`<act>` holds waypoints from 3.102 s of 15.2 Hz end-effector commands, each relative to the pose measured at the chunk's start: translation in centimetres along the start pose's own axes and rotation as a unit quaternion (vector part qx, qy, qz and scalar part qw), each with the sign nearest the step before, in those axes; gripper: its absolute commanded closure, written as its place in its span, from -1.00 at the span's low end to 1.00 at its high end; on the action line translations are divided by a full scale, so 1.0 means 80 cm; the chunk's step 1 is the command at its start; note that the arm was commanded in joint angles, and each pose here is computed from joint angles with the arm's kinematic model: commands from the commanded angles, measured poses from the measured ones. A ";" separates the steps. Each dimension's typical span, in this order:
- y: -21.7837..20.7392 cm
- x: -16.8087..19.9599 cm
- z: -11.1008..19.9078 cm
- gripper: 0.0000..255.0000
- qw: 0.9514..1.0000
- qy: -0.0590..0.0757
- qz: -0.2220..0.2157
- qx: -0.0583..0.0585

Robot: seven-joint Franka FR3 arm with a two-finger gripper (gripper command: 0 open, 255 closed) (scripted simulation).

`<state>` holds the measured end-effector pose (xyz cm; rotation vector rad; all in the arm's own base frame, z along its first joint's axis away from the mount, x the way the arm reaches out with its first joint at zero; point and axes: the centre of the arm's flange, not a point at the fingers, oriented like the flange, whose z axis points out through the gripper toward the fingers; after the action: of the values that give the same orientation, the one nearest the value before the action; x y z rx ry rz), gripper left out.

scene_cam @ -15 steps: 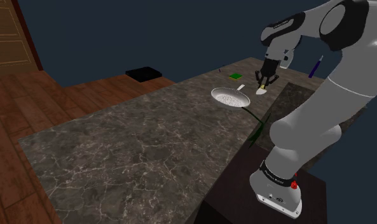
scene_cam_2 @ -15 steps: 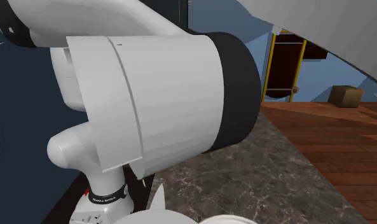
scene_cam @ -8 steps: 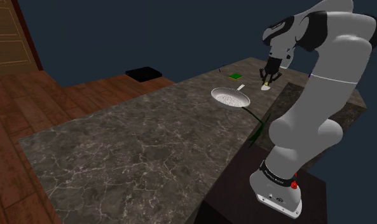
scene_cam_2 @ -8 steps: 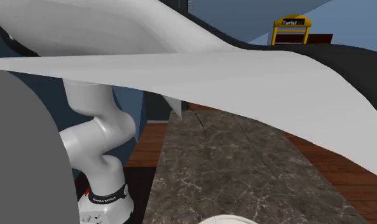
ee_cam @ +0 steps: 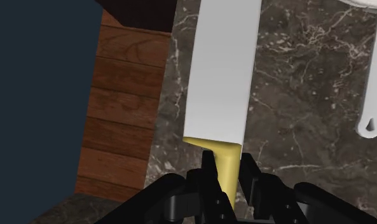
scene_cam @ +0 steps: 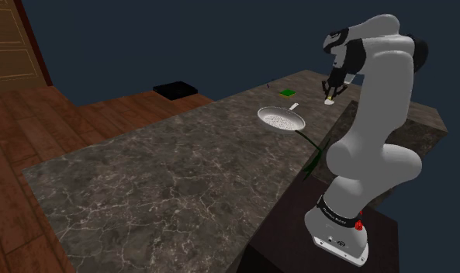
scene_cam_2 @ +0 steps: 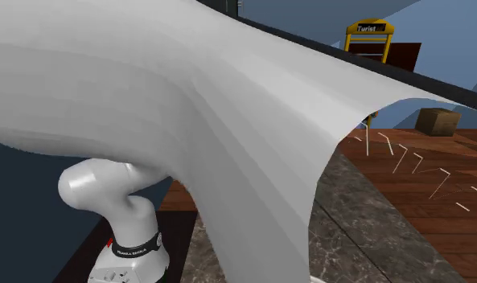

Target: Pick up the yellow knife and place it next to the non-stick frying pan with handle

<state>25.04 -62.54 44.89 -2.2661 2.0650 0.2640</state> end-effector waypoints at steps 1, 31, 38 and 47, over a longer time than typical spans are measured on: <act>0.005 0.036 -0.009 1.00 1.000 -0.001 -0.001 0.000; 0.003 0.108 0.108 1.00 1.000 -0.001 -0.001 0.000; 0.003 0.108 0.092 -1.00 1.000 -0.001 -0.001 0.000; 0.003 0.108 0.046 -1.00 1.000 -0.001 -0.001 0.000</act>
<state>25.23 -70.43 39.82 -2.2682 2.0611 0.2649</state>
